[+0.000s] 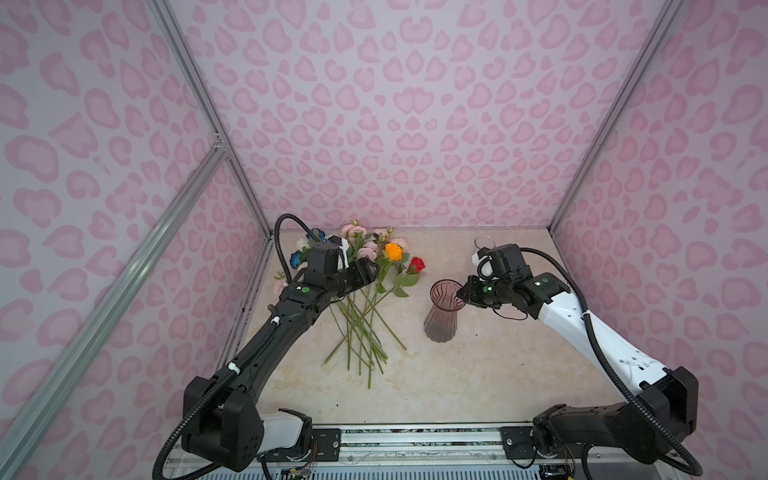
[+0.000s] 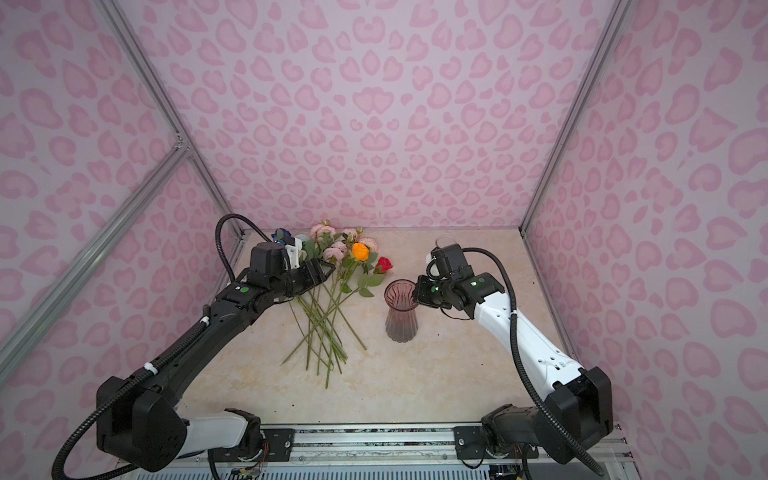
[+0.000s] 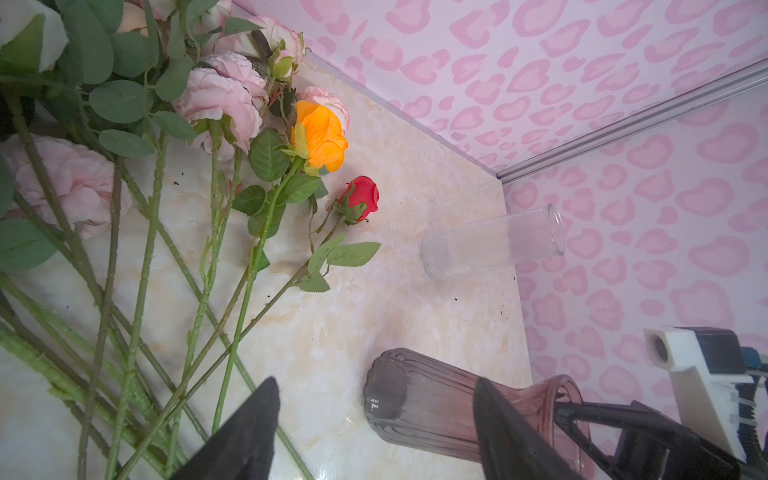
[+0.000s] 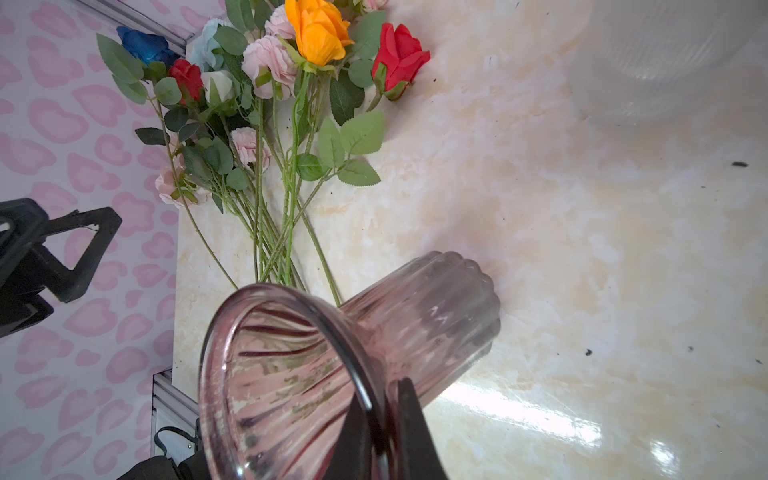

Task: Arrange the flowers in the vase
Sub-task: 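Slide the pink vase nearer with right gripper while left gripper moves over stems, then lower the left gripper and grasp the orange rose stem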

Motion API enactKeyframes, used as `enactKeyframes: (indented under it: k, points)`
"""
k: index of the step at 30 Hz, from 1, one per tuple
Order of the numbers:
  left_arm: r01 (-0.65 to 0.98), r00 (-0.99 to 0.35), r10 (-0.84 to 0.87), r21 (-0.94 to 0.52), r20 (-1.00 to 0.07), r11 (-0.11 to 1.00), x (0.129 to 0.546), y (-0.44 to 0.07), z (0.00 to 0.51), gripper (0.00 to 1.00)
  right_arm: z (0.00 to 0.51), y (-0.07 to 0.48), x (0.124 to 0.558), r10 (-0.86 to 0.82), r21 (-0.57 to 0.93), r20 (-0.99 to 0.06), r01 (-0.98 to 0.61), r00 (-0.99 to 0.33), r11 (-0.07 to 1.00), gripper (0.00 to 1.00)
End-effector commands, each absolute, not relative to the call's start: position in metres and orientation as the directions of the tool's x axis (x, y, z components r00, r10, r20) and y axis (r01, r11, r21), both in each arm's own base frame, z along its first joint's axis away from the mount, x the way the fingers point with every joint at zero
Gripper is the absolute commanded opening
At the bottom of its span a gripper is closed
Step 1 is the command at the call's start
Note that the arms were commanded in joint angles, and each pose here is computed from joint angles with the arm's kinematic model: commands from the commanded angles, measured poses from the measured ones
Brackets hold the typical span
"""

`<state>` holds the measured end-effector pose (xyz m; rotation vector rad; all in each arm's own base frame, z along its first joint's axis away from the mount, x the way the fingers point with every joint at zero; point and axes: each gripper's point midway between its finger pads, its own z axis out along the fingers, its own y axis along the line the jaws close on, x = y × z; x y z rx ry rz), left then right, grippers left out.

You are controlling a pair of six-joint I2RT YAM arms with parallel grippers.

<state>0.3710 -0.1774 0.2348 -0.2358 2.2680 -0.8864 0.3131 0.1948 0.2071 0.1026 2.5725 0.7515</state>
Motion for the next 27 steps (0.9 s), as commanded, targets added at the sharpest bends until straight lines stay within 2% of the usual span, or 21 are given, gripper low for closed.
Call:
enactKeyframes:
  k: [1, 6, 10, 13, 16, 19, 22, 27]
  points:
    - [0.083, -0.748, -0.36, -0.616, -0.558, 0.784, 0.375, -0.174, 0.232, 0.75, 0.208, 0.194, 0.314, 0.177, 0.516, -0.422, -0.075, -0.889, 0.853, 0.21]
    - [0.048, -0.753, -0.332, -0.551, -0.568, 0.833, 0.38, -0.165, 0.219, 0.75, 0.214, 0.181, 0.314, 0.154, 0.465, -0.466, -0.093, -0.871, 0.881, 0.32]
    - [-0.019, -0.753, -0.343, -0.503, -0.562, 0.864, 0.382, -0.154, 0.203, 0.72, 0.228, 0.161, 0.316, 0.172, 0.449, -0.511, -0.091, -0.842, 0.889, 0.33]
    - [-0.076, -0.761, -0.343, -0.449, -0.55, 0.89, 0.378, -0.146, 0.183, 0.65, 0.245, 0.147, 0.315, 0.186, 0.423, -0.581, -0.099, -0.792, 0.901, 0.34]
    - [-0.09, -0.801, -0.3, -0.392, -0.517, 0.915, 0.367, -0.152, 0.151, 0.5, 0.255, 0.14, 0.312, 0.215, 0.427, -0.64, -0.108, -0.738, 0.898, 0.31]
    - [-0.064, -0.855, -0.176, -0.237, -0.488, 0.969, 0.352, -0.159, 0.118, 0.33, 0.258, 0.14, 0.308, 0.23, 0.443, -0.663, -0.125, -0.712, 0.888, 0.27]
    - [-0.074, -0.887, -0.122, -0.124, -0.446, 0.989, 0.34, -0.153, 0.093, 0.29, 0.259, 0.139, 0.304, 0.222, 0.437, -0.675, -0.139, -0.703, 0.888, 0.25]
    - [-0.02, -0.92, -0.055, -0.094, -0.387, 0.995, 0.325, -0.162, 0.064, 0.31, 0.259, 0.135, 0.298, 0.223, 0.433, -0.696, -0.151, -0.683, 0.889, 0.25]
